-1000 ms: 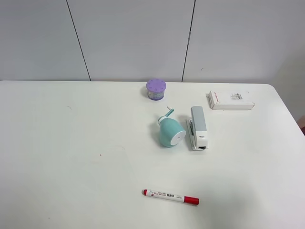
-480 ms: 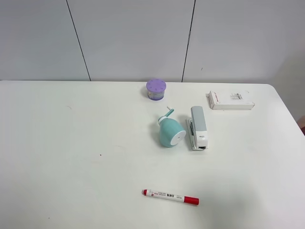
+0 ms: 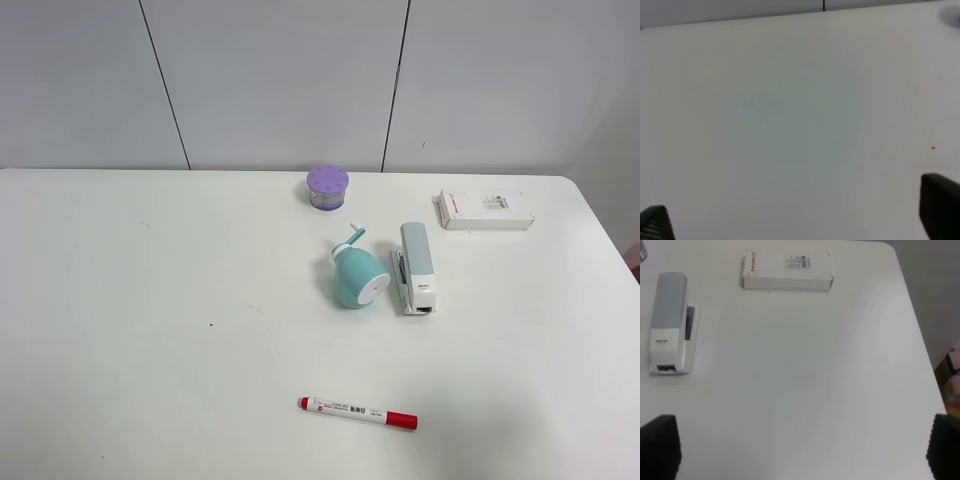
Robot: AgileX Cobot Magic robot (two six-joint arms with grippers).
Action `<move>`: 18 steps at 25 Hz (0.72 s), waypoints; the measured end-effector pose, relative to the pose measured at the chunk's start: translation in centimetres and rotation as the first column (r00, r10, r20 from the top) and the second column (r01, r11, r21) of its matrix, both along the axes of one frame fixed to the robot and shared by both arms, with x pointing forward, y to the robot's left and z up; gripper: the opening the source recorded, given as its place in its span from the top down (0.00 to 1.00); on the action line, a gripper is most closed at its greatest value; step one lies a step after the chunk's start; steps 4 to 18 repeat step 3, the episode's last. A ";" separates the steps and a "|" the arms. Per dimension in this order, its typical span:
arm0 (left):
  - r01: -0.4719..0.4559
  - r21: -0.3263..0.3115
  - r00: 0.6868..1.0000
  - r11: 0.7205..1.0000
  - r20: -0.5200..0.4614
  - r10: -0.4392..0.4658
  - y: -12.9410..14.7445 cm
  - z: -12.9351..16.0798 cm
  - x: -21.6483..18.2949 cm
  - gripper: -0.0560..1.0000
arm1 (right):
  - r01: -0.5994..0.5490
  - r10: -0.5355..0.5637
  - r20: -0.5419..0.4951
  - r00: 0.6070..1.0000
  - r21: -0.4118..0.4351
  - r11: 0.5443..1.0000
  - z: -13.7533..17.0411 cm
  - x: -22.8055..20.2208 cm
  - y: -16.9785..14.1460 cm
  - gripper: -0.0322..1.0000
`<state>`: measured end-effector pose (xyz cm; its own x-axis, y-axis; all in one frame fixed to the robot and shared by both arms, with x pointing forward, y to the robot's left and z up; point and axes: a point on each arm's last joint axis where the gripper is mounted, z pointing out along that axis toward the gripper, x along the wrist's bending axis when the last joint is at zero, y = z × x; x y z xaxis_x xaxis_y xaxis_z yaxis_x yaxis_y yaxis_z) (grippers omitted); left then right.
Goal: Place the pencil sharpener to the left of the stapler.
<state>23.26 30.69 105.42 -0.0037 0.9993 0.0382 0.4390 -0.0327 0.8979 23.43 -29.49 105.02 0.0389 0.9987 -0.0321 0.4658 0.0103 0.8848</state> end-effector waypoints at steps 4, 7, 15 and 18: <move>0.000 0.000 1.000 1.000 0.000 0.000 0.0 0.0 0.0 0.01 | 0.000 0.000 0.001 1.000 0.001 1.000 0.0 0.0 0.0 0.01; 0.000 0.000 1.000 1.000 0.000 0.000 0.0 0.0 0.0 0.01 | 0.000 0.000 0.001 1.000 0.001 1.000 0.0 0.0 0.0 0.01; 0.000 0.000 1.000 1.000 0.000 0.000 0.0 0.0 0.0 0.01 | 0.000 0.000 0.001 1.000 0.001 1.000 0.0 0.0 0.0 0.01; 0.000 0.000 1.000 1.000 0.000 0.000 0.0 0.0 0.0 0.01 | 0.000 0.000 0.001 1.000 0.001 1.000 0.0 0.0 0.0 0.01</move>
